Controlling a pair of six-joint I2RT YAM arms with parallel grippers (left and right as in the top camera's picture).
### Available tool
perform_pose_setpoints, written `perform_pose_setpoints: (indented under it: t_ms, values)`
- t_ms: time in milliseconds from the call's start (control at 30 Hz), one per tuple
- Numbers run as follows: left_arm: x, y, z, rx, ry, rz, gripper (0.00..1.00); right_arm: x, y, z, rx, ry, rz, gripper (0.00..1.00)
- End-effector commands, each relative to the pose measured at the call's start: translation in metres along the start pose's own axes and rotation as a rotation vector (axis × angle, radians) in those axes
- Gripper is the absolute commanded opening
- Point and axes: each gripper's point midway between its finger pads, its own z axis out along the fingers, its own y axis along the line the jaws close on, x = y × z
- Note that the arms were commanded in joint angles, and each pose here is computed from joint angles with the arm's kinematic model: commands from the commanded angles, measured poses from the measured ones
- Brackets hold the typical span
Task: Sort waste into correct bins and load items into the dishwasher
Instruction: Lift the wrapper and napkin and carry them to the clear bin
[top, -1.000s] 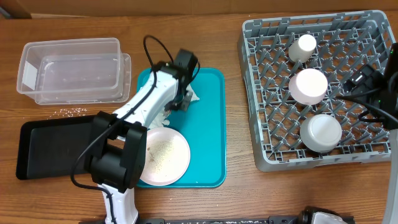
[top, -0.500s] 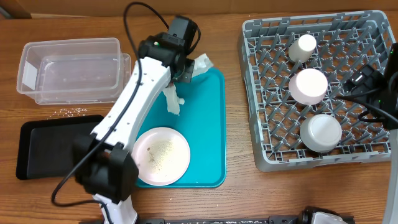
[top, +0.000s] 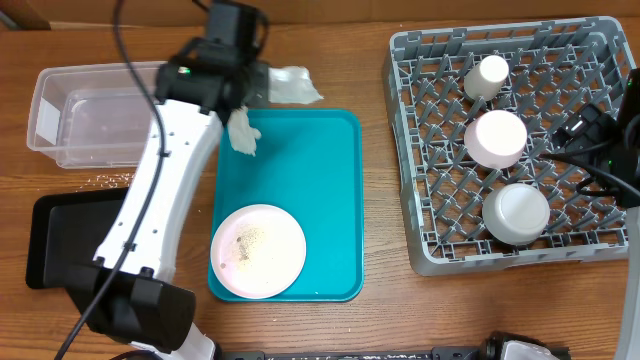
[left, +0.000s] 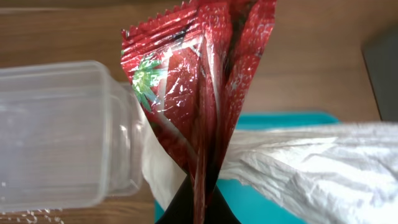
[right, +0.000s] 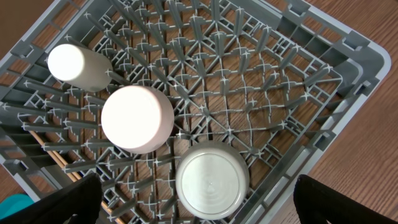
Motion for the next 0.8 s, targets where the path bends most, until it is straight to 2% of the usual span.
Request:
perform_pose_setpoints:
  t_ms: [0, 300, 500, 767]
  values:
    - [-0.026, 0.039, -0.016, -0.036, -0.093, -0.152, 0.04, -0.007, 0.001, -0.004, -0.007, -0.020, 0.009, 1.00]
    - [-0.048, 0.148, -0.014, -0.144, -0.220, -0.563, 0.04, -0.007, 0.001, -0.004, -0.007, -0.020, 0.009, 1.00]
    - [-0.044, 0.181, 0.002, -0.115, -0.214, -0.697, 0.04, -0.007, 0.001, -0.004, -0.007, -0.020, 0.009, 1.00]
    - [-0.012, 0.212, 0.065, -0.148, -0.092, -0.825, 0.04, -0.007, 0.001, -0.004, -0.007, -0.020, 0.009, 1.00]
